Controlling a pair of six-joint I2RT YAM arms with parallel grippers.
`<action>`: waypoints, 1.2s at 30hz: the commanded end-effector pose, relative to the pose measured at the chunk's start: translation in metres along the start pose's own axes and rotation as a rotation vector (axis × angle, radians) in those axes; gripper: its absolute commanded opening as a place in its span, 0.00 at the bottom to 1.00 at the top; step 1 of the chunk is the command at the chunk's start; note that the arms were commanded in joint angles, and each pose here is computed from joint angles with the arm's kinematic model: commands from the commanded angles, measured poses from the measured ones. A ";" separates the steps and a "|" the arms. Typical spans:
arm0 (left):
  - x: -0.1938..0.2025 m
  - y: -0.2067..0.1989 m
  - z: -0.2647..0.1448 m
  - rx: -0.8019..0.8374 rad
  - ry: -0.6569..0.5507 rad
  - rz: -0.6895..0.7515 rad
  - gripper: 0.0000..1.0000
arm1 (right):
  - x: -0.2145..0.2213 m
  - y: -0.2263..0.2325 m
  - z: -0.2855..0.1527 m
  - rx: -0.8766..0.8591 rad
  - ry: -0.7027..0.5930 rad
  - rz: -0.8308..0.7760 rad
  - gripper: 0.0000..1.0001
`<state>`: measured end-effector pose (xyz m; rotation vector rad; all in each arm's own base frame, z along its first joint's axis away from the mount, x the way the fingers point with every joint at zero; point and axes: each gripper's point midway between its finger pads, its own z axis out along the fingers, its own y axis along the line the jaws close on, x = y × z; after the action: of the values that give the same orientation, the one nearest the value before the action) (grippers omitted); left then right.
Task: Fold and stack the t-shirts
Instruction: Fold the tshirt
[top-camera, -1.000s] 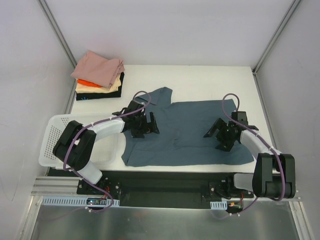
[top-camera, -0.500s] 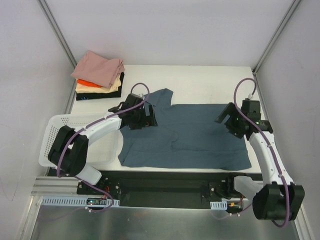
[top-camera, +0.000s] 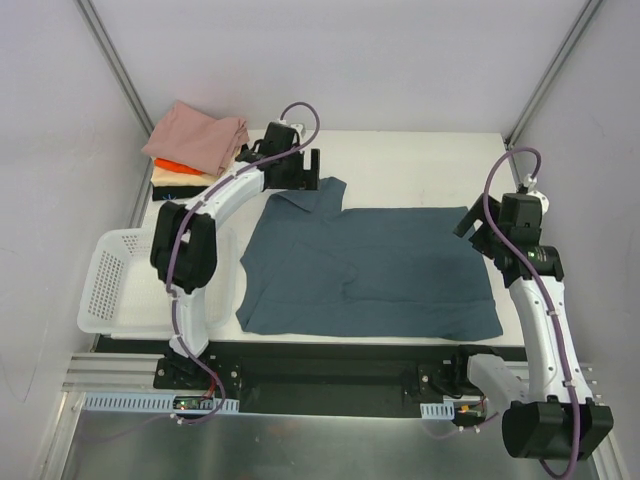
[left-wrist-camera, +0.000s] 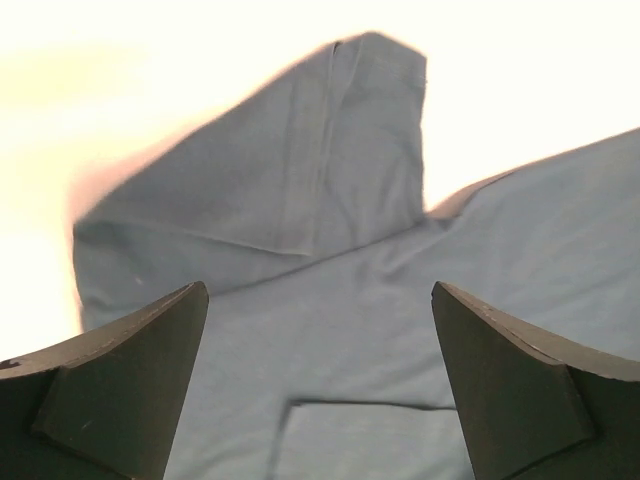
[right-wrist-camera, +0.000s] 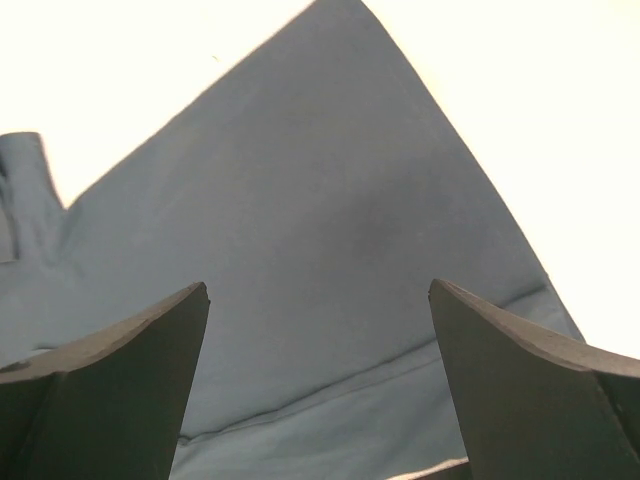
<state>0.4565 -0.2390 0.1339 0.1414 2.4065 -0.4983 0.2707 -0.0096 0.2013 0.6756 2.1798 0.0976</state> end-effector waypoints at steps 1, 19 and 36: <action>0.004 0.013 0.016 -0.040 0.098 0.221 0.94 | 0.005 -0.018 0.006 0.078 0.024 -0.037 0.96; 0.041 0.022 0.072 -0.040 0.289 0.281 0.68 | 0.024 -0.021 0.029 0.099 0.148 -0.057 0.96; 0.042 0.041 0.077 -0.226 0.285 0.332 0.44 | 0.034 -0.018 0.040 0.085 0.215 -0.059 0.96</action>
<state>0.4722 -0.2402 0.0252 0.5587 2.6415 -0.1157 0.2753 -0.0142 0.1467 0.6852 2.4046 0.0384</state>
